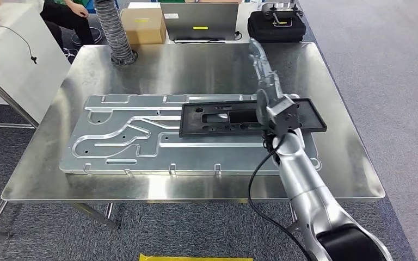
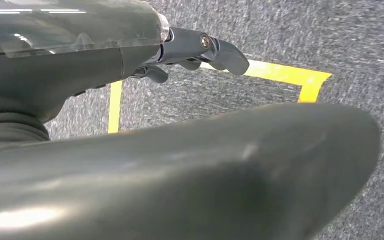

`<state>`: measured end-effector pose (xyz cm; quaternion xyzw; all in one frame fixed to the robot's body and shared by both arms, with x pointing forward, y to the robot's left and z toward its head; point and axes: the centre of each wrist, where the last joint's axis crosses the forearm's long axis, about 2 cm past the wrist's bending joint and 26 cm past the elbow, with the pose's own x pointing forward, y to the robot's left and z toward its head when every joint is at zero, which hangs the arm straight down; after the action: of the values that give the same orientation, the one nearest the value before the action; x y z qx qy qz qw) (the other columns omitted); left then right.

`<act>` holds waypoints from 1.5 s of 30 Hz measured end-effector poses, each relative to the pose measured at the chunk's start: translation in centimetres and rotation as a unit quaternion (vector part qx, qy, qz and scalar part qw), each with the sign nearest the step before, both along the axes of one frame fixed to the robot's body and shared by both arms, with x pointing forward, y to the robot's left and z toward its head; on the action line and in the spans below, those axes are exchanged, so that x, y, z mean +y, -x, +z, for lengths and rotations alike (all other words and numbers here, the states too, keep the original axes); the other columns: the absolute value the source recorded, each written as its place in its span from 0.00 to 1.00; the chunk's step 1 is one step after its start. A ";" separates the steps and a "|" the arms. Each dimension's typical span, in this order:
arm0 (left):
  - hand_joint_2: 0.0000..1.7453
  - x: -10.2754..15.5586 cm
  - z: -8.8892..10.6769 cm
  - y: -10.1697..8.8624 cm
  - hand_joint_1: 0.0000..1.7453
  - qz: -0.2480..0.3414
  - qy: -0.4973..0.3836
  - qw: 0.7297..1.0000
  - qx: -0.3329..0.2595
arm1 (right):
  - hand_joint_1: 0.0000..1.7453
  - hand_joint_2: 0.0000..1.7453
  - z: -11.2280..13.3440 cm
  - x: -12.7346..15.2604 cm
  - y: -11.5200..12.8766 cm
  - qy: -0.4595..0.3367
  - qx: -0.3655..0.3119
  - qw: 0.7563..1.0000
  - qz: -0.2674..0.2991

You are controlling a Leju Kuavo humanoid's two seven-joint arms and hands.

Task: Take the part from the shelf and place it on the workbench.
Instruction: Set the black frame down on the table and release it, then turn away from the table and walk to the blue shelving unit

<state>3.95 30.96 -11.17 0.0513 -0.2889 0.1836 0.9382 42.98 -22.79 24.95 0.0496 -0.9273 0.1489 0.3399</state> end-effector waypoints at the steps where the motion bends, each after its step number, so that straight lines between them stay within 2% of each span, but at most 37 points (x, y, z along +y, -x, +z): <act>1: 0.00 0.0 0.0 0.1 0.00 0.005 0.000 1.000 0.001 | 0.00 0.00 0.2 -0.9 0.8 -0.005 -0.023 0.999 -0.026; 4: 0.00 -0.1 0.0 0.3 0.00 0.022 0.001 1.000 -0.002 | 0.00 0.00 1.0 -4.0 3.5 0.023 -0.105 0.983 -0.150; 7: 0.00 -0.5 -0.1 0.5 0.00 0.038 0.002 0.999 -0.007 | 0.00 0.00 0.1 -7.1 7.3 0.100 -0.178 0.935 -0.290; 9: 0.00 -0.7 -0.1 0.7 0.00 0.045 0.004 0.999 -0.008 | 0.00 0.00 -1.1 -8.7 10.3 0.141 -0.205 0.904 -0.347; 12: 0.00 -0.9 -0.1 0.7 0.00 0.052 0.008 0.999 -0.008 | 0.00 0.00 -3.0 -10.7 14.3 0.189 -0.209 0.875 -0.394; 18: 0.00 -1.2 -0.1 0.7 0.00 0.054 0.016 0.998 -0.004 | 0.00 0.00 -7.2 -13.1 21.2 0.251 -0.154 0.854 -0.429; 23: 0.00 -1.4 -0.1 0.7 0.00 0.050 0.020 0.999 -0.004 | 0.00 0.00 -9.1 -14.1 24.7 0.274 -0.105 0.848 -0.442; 35: 0.00 -1.5 -0.1 0.3 0.00 0.049 0.021 0.999 0.002 | 0.00 0.00 -12.4 -15.2 27.2 0.300 0.019 0.832 -0.466; 40: 0.00 -1.7 -0.1 0.5 0.00 0.049 0.024 0.999 0.004 | 0.00 0.00 -15.4 -16.6 28.7 0.322 0.085 0.813 -0.478; 45: 0.00 -1.8 -0.1 0.5 0.00 0.042 0.023 0.999 0.002 | 0.00 0.00 -20.5 -18.2 30.6 0.329 0.204 0.775 -0.500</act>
<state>3.45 29.17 -11.25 0.0418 -0.2803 0.2296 0.9311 12.41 -41.01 4.40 -0.5070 -0.6248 0.2406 0.5428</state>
